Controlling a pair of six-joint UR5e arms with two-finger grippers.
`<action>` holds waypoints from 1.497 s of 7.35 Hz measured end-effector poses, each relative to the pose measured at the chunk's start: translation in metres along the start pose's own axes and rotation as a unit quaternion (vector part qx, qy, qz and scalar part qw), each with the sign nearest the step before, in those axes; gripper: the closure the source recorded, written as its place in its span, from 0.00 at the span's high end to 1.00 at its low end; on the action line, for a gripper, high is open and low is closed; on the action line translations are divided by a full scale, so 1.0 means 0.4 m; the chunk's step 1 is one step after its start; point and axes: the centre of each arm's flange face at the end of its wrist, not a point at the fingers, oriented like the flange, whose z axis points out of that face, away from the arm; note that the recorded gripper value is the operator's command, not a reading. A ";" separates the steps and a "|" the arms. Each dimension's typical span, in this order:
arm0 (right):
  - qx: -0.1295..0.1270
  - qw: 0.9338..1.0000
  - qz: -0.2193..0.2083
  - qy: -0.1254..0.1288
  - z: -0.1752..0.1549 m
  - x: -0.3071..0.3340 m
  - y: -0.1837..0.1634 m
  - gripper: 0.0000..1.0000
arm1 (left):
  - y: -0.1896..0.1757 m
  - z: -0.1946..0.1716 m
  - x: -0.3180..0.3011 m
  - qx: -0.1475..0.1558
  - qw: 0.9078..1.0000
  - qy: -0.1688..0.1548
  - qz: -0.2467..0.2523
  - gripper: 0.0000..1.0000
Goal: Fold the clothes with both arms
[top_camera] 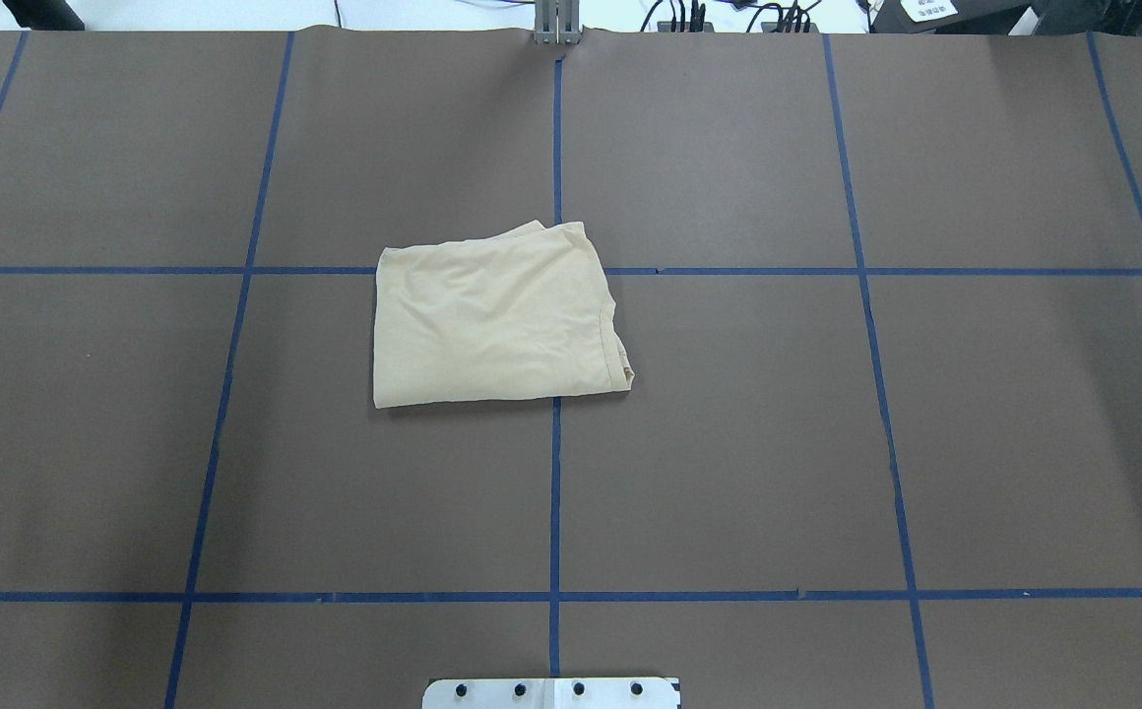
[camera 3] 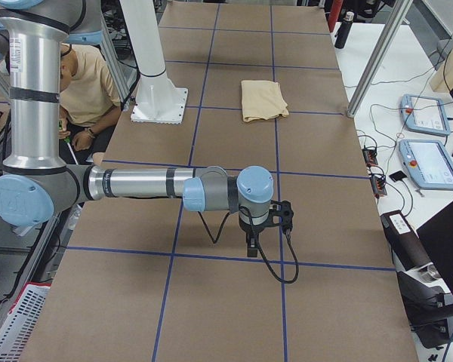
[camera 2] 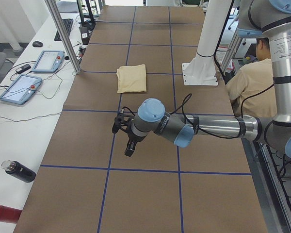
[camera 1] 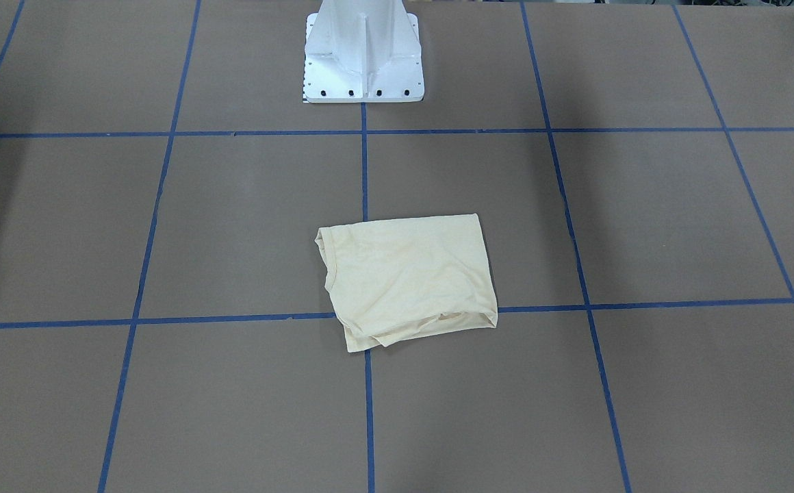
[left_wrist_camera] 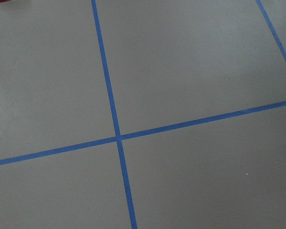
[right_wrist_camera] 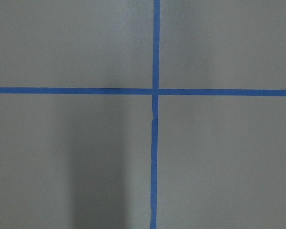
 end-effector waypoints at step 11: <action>0.001 1.000 -0.020 -0.020 0.004 -0.045 -0.019 1.00 | 0.005 0.014 -0.012 -0.009 1.000 0.002 -0.017 1.00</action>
